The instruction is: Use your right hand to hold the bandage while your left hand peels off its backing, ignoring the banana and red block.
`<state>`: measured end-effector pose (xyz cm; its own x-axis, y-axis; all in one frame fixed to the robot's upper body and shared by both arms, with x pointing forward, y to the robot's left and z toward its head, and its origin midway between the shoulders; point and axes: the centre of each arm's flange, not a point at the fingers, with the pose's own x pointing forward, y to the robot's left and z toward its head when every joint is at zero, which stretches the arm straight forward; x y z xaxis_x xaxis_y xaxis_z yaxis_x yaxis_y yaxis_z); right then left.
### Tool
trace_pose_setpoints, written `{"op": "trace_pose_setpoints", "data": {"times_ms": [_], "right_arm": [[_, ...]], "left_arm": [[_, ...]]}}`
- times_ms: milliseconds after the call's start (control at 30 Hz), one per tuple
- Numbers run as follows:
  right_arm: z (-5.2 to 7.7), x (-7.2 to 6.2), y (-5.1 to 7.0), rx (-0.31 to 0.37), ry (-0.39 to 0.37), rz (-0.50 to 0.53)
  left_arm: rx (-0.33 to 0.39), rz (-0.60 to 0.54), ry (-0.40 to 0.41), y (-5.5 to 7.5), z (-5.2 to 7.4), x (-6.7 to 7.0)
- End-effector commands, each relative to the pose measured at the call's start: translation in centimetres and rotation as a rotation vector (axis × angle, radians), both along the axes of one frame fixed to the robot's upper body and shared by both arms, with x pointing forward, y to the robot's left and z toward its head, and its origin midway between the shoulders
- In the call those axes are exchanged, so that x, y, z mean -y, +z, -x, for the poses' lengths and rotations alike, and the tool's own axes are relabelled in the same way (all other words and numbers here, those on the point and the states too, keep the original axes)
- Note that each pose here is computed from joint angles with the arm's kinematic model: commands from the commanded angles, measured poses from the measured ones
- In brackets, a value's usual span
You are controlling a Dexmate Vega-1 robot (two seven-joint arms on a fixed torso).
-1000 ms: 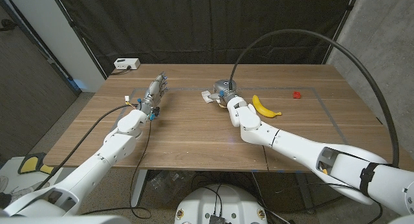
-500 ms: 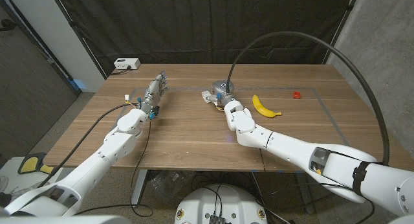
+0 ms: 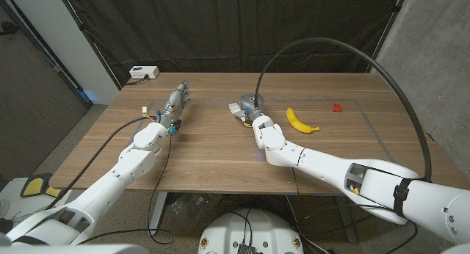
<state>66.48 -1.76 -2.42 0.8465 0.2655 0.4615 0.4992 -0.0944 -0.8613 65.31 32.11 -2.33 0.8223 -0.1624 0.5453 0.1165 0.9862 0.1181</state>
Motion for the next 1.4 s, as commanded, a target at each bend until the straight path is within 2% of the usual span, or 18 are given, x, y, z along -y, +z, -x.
{"op": "trace_pose_setpoints", "data": {"times_ms": [33, 700, 933, 1233, 1400], "right_arm": [[-0.6, 0.3, -0.3, -0.024, -0.028, 0.012], [-1.3, 0.6, -0.7, -0.088, -0.025, 0.052], [-1.2, 0.7, -0.6, -0.042, 0.008, 0.039], [-0.7, 1.2, -0.3, 0.059, 0.055, 0.002], [0.2, 1.8, 0.2, 0.132, 0.098, -0.025]], "left_arm": [[0.01, -0.012, -0.013, 0.5, -0.3, 0.4], [0.019, -0.013, -0.018, 0.9, -0.5, 0.4], [0.013, -0.018, -0.022, 0.9, -0.8, 0.5], [0.008, -0.022, -0.033, 0.9, -0.9, 0.7], [0.01, -0.032, -0.046, 1.0, -0.8, 1.1]]}}
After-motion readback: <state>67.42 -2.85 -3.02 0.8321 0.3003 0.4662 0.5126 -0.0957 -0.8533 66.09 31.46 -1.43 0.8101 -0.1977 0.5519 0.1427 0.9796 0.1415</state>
